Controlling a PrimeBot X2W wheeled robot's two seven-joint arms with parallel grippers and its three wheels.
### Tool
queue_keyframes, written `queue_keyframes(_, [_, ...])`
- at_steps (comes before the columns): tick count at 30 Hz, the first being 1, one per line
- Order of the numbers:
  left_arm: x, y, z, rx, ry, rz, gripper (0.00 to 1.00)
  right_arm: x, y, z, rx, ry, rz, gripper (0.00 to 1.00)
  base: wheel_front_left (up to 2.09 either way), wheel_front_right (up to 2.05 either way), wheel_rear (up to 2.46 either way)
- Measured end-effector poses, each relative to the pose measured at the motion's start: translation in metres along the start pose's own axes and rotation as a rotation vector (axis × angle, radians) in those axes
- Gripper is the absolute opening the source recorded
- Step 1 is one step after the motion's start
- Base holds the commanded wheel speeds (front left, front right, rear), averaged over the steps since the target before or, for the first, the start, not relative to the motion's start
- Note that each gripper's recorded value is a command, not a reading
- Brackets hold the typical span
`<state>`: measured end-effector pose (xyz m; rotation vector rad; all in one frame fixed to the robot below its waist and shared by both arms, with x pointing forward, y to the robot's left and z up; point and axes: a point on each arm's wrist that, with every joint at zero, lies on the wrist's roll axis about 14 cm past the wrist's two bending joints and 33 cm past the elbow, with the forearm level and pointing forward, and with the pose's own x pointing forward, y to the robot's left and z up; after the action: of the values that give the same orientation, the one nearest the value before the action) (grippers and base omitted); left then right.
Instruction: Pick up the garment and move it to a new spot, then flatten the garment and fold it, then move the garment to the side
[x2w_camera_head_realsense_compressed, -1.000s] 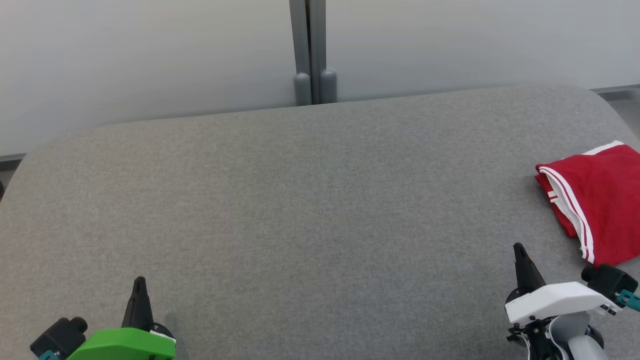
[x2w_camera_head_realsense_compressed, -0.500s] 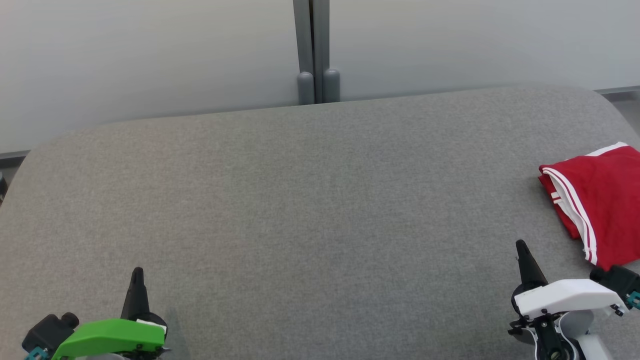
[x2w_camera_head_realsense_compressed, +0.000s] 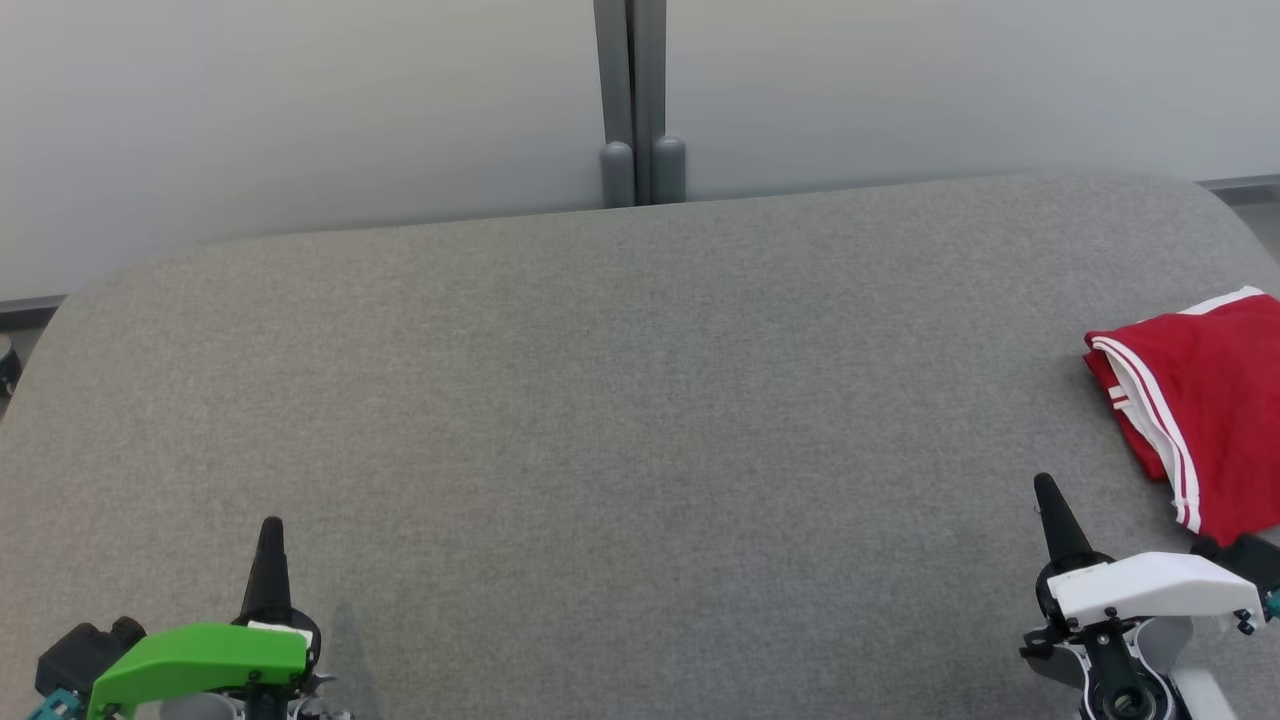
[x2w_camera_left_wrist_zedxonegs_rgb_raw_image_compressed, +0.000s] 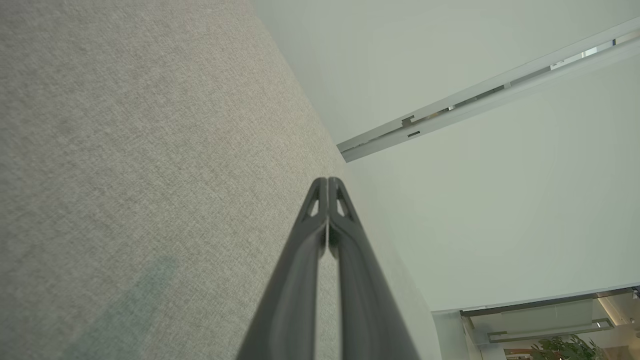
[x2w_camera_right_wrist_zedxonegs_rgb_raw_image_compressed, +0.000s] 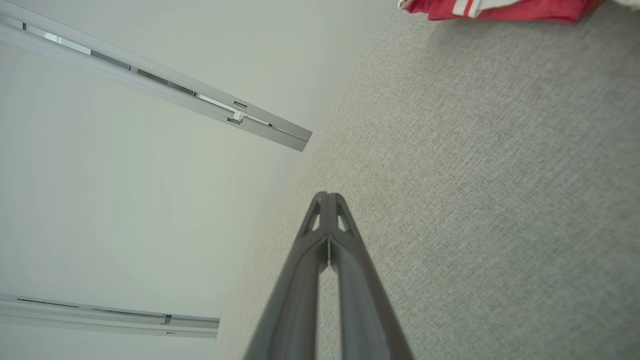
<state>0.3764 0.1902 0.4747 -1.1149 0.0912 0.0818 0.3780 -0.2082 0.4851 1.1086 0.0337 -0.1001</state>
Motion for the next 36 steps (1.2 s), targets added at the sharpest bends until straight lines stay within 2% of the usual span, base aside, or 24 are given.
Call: queue_keyframes(36, [0.006, -0.019, 0.014, -0.306, -0.003, -0.065, 0.00, 0.006, 0.014, 0.001, 0.308, 0.028, 0.049, 0.00, 0.00, 0.00, 0.00])
